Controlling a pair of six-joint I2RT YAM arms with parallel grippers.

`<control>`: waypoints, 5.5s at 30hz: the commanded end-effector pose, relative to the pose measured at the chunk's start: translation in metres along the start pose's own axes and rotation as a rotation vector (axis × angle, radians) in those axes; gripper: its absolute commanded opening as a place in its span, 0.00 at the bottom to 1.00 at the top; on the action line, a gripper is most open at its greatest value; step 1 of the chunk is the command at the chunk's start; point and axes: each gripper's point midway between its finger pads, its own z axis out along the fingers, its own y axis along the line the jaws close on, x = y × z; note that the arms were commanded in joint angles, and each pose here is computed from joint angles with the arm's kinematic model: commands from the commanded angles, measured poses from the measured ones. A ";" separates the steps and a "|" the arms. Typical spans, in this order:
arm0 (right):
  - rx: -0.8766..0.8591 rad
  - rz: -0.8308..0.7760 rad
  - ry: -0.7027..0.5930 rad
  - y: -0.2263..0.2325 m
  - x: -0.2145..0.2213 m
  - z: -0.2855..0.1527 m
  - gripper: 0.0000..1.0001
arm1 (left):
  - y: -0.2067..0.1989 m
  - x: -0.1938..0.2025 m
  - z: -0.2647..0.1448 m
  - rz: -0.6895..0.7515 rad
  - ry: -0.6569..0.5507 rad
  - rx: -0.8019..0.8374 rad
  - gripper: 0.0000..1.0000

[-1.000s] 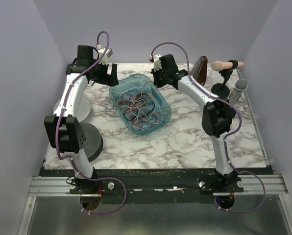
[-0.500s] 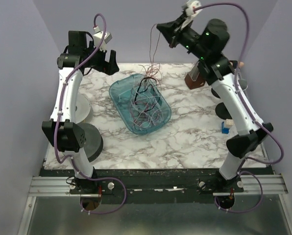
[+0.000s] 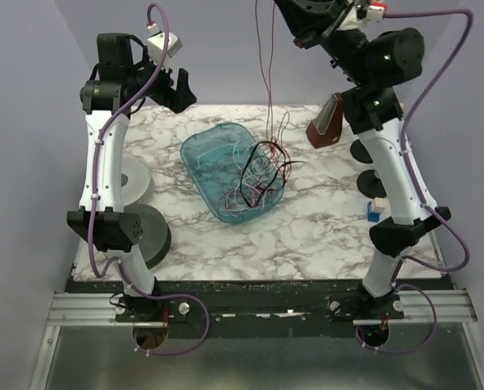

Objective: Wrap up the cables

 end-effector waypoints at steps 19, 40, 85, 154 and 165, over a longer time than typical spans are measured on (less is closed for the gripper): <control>-0.273 0.275 0.195 0.064 0.112 -0.019 0.01 | -0.134 -0.150 -0.009 0.242 -0.467 0.387 0.29; -0.223 0.642 0.672 0.162 0.361 -0.117 0.80 | -0.143 -0.281 -0.160 0.315 -1.009 0.293 0.00; -0.059 0.482 1.001 0.104 0.336 -0.223 0.74 | -0.063 -0.272 -0.128 0.572 -0.917 -0.209 0.00; -0.020 0.651 1.161 0.179 0.385 -0.267 0.66 | -0.027 -0.306 -0.196 0.657 -1.044 -0.587 0.00; -0.215 0.527 0.713 0.170 0.267 -0.179 1.00 | -0.026 -0.267 -0.141 0.382 -0.877 -0.392 0.00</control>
